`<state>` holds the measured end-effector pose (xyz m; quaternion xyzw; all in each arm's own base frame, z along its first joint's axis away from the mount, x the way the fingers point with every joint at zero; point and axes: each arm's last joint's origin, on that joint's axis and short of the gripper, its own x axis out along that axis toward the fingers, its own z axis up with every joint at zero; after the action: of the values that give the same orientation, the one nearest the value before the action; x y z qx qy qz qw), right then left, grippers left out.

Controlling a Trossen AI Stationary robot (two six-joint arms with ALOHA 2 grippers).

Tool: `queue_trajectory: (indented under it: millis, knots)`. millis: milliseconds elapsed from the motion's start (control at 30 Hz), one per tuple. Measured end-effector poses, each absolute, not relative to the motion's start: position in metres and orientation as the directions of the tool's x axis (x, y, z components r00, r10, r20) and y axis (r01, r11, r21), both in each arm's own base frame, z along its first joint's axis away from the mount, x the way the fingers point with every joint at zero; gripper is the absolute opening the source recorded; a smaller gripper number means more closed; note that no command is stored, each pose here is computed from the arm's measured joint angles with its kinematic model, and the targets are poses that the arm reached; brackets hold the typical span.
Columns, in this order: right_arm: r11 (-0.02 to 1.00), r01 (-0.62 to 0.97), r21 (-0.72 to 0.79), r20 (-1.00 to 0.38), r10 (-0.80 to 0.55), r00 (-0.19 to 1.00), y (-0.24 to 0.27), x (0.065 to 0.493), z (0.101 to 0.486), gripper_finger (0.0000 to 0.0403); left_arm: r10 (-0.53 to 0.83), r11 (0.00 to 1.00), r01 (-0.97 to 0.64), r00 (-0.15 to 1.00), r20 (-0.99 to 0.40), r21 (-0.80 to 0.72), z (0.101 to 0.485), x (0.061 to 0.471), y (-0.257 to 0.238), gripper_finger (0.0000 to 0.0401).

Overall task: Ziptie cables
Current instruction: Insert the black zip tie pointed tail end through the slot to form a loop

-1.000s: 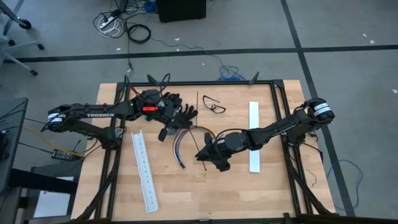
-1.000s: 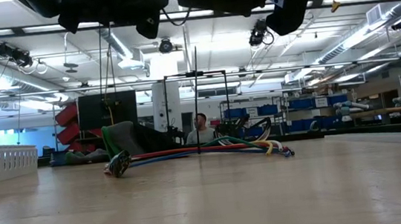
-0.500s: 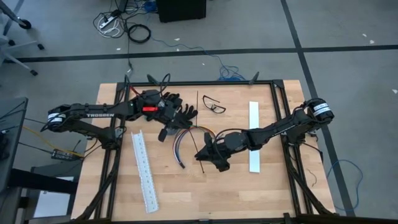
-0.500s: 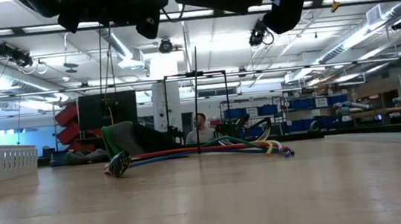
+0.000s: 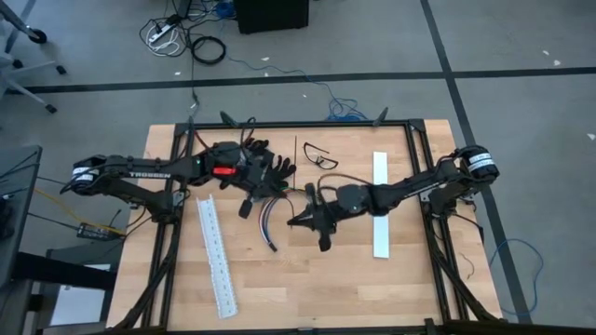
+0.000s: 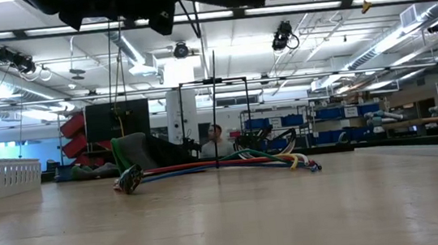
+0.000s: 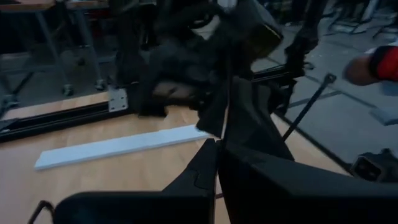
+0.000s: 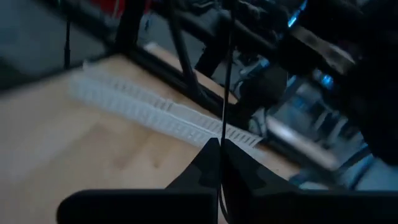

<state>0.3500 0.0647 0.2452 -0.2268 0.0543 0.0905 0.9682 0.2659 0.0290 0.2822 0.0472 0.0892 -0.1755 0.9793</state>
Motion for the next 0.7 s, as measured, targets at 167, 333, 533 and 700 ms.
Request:
queue_trajectory:
  millis: [167,333,533,700]
  knots:
    - [0.971,-0.219,-0.093,-0.120,0.207,0.971,0.048,0.353,0.248,0.0001,-0.193,0.955,0.239,0.951,-0.242,0.175,0.274,0.275,0.012,0.0000]
    - [0.976,-0.203,0.082,-0.122,0.212,0.970,0.046,0.353,0.246,0.0001,0.079,0.941,0.030,0.949,-0.305,0.337,0.265,0.278,0.001,0.0000]
    - [0.972,-0.163,0.170,-0.135,0.186,0.973,0.055,0.351,0.243,0.0000,0.258,0.881,-0.079,0.907,-0.334,0.467,0.261,0.275,-0.010,0.0000]
    - [0.969,-0.109,0.221,-0.148,0.144,0.978,0.055,0.350,0.242,0.0000,0.330,0.832,-0.097,0.878,-0.346,0.546,0.257,0.274,-0.017,0.0000]
